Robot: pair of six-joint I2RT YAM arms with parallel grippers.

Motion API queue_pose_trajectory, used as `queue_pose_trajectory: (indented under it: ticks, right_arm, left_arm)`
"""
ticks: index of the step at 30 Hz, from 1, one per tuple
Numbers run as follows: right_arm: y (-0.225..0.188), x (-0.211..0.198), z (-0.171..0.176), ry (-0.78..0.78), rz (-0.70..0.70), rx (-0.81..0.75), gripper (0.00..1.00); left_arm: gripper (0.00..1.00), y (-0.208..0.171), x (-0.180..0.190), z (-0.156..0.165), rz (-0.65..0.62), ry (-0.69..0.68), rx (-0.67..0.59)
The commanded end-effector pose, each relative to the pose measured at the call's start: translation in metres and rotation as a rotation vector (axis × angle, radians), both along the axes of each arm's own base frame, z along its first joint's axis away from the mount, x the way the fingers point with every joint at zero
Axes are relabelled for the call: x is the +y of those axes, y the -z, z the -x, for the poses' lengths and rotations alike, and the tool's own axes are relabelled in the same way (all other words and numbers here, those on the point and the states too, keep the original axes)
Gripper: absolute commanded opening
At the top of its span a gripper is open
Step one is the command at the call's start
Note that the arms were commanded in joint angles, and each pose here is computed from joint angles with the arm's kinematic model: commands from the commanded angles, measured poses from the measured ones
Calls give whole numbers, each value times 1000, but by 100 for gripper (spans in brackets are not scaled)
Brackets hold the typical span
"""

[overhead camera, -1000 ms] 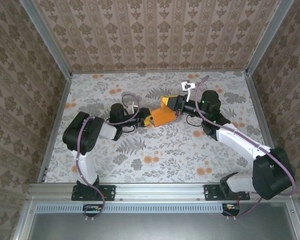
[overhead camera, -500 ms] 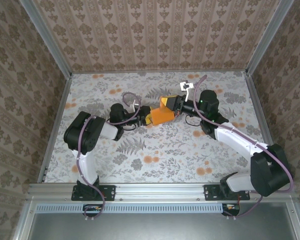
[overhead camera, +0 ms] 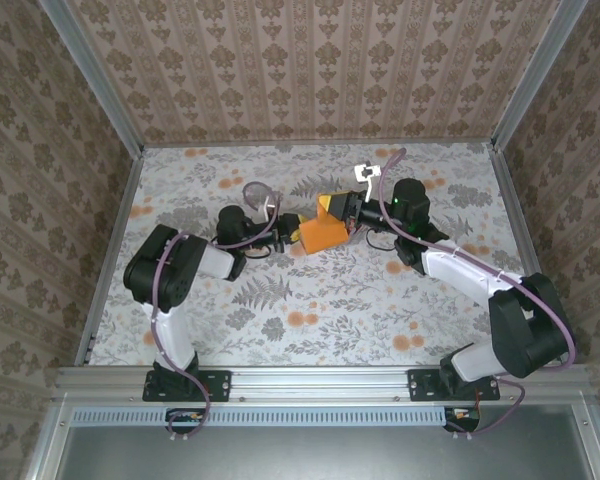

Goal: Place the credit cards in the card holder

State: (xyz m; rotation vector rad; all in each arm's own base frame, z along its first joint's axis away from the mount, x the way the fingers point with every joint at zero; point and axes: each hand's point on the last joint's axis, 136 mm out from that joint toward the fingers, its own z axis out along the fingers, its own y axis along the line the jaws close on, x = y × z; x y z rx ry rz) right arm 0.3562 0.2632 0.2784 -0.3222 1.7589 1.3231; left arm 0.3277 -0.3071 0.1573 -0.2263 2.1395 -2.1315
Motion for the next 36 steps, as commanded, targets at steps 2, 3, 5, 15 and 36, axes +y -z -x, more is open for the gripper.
queue_pose_trajectory:
  ticks: [2, 3, 5, 15, 36]
  right_arm:
    - [0, -4, 0, 2, 7, -6, 0]
    - [6, -5, 1, 6, 22, 8, 0]
    - [22, -6, 2, 17, 60, 50, 0]
    - [128, 11, 24, -2, 221, 304, 4]
    - [180, 42, 37, -35, 383, 422, 42]
  left_arm:
    - [0, -24, 25, -7, 18, -46, -103]
    - [0, -23, 31, -8, 3, -64, -108]
    - [0, -15, 41, -9, -46, -90, -112]
    - [0, 34, 108, 25, -968, -166, -246]
    - [0, 25, 137, 53, -1182, -498, -496]
